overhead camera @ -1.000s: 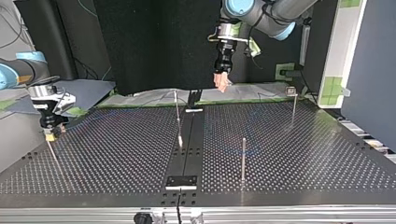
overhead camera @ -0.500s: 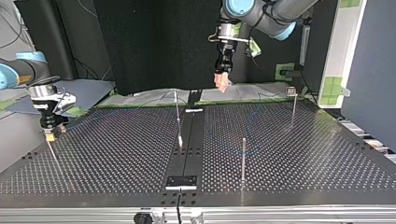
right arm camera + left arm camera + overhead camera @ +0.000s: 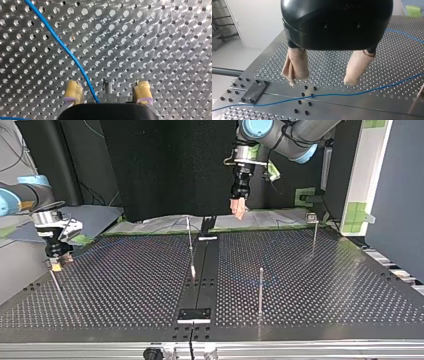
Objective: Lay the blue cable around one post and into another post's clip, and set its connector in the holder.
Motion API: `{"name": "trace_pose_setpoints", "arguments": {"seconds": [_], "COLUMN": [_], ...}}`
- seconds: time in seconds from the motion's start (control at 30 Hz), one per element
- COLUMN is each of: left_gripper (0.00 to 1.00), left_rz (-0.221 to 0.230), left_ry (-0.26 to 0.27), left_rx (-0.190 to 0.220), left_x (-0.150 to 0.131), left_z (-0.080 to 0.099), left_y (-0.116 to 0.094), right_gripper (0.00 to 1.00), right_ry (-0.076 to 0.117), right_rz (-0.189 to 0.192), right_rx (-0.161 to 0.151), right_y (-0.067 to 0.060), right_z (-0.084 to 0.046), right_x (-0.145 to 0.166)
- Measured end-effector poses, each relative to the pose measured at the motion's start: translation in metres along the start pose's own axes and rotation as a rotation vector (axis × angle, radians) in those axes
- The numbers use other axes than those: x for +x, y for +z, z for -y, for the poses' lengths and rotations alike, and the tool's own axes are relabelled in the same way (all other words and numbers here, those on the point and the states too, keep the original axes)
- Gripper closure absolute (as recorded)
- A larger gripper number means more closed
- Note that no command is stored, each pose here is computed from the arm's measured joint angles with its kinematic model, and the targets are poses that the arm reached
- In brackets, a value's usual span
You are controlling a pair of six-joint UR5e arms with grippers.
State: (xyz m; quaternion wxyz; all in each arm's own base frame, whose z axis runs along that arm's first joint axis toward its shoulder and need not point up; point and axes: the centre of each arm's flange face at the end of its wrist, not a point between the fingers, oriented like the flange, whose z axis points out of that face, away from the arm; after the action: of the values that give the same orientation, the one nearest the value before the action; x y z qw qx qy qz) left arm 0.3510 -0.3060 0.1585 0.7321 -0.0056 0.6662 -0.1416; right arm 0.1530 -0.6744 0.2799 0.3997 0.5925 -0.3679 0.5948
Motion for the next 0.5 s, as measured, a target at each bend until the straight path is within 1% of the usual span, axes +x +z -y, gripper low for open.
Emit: {"name": "trace_pose_setpoints", "arguments": {"seconds": [0.33, 0.5], "left_gripper": [0.00, 0.00], "left_rz": [0.000, 0.001], "left_ry": [0.000, 0.000], "left_rx": [-0.005, -0.007], "left_x": [-0.0001, -0.0004], "left_z": [-0.0020, -0.0029], "left_y": [0.0012, 0.0019], "right_gripper": [0.00, 0.00], "right_ry": [-0.001, -0.001], "right_rz": [-0.003, -0.003], "right_rx": [0.009, 0.022], "right_y": [0.0011, 0.0013], "right_z": [0.0045, 0.0068], "right_x": [0.0004, 0.0004]}}
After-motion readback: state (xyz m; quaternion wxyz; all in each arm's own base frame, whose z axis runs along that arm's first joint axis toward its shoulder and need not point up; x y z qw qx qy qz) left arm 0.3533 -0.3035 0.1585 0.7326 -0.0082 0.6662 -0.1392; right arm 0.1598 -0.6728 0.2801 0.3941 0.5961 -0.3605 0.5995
